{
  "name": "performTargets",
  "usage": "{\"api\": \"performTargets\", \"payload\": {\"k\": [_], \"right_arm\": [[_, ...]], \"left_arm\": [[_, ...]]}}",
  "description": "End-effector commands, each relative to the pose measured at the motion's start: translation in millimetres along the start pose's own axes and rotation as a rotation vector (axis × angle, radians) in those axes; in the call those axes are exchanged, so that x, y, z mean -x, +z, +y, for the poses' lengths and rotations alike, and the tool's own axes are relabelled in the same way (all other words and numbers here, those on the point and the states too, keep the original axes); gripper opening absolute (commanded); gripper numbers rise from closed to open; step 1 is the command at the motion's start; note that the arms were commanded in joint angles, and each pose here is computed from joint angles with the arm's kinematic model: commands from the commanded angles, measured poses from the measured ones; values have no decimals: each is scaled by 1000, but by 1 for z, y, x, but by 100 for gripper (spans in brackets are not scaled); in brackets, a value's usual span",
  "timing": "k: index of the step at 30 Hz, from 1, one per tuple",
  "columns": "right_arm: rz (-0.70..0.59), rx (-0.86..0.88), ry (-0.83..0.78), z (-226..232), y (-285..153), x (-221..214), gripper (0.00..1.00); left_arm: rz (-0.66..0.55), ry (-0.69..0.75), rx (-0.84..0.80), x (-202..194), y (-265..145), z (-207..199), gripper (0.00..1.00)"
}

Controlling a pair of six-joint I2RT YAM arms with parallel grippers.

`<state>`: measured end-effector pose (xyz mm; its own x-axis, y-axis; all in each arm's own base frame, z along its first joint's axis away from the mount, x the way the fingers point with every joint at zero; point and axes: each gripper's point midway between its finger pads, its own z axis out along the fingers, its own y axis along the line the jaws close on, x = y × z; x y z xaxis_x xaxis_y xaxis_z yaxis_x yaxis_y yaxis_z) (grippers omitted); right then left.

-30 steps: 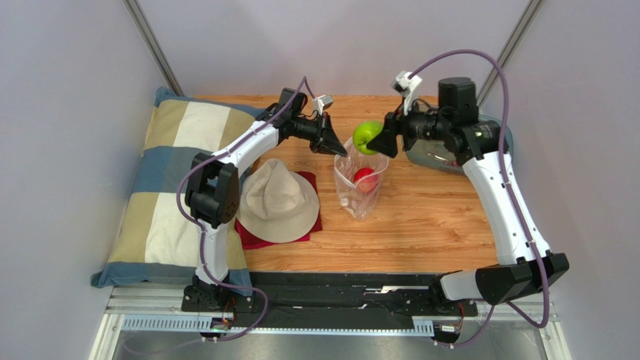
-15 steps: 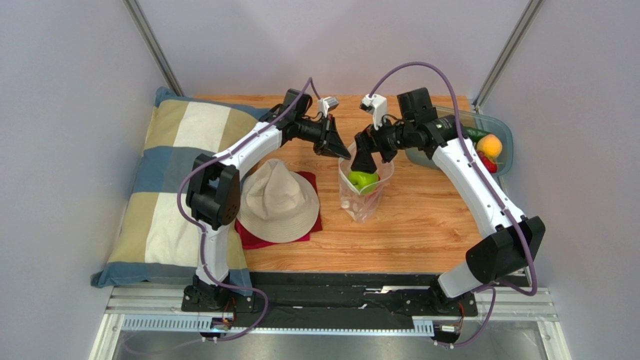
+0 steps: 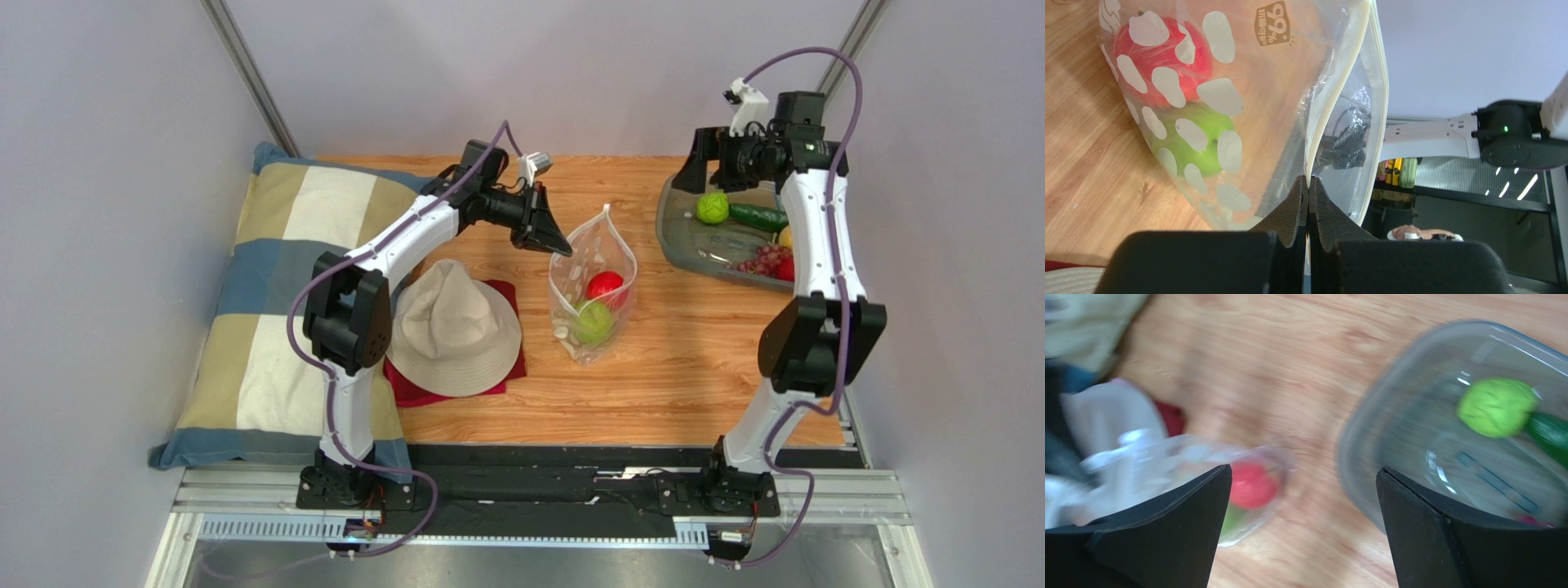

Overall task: Place the food in the zip-top bag and seal the zipper
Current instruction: Place the fake fruit in the zipper food storage bag, then pick up the fake fruit from the bin.

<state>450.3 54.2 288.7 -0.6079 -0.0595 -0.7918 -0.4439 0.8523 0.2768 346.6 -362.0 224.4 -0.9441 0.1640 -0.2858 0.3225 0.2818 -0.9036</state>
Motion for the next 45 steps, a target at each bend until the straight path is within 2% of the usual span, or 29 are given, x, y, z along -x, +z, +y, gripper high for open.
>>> {"api": "performTargets", "payload": {"k": [1, 7, 13, 21, 30, 33, 34, 36, 37, 40, 45], "right_arm": [[-10, -208, 27, -80, 21, 6, 91], [45, -426, -14, -165, 66, -10, 94], [24, -518, -6, -209, 98, -18, 95], [55, -539, -10, -237, 130, -40, 92], [100, -518, 22, -241, 146, -68, 87], [100, -512, 19, -239, 145, -67, 75], [93, -512, 11, -237, 142, -61, 67], [95, -510, 2, -233, 136, -58, 61], [81, -515, -15, -229, 127, -47, 52], [58, -520, -51, -216, 103, -29, 39], [-4, -469, -72, -175, 59, 6, 28]], "left_arm": [[-34, 129, -22, 9, -11, -35, 0], [-28, 122, -9, 9, -10, -32, 0], [-19, 118, 30, 5, -11, -22, 0], [-13, 108, 37, 4, -9, -17, 0], [2, 118, 51, 1, -11, -14, 0], [-2, 121, 52, 3, -12, -16, 0], [-2, 123, 50, 2, -13, -17, 0], [-3, 131, 46, 3, -13, -20, 0], [-1, 134, 44, 3, -13, -21, 0], [-4, 155, 41, 3, -15, -27, 0], [-6, 163, 43, 3, -15, -26, 0]]}}
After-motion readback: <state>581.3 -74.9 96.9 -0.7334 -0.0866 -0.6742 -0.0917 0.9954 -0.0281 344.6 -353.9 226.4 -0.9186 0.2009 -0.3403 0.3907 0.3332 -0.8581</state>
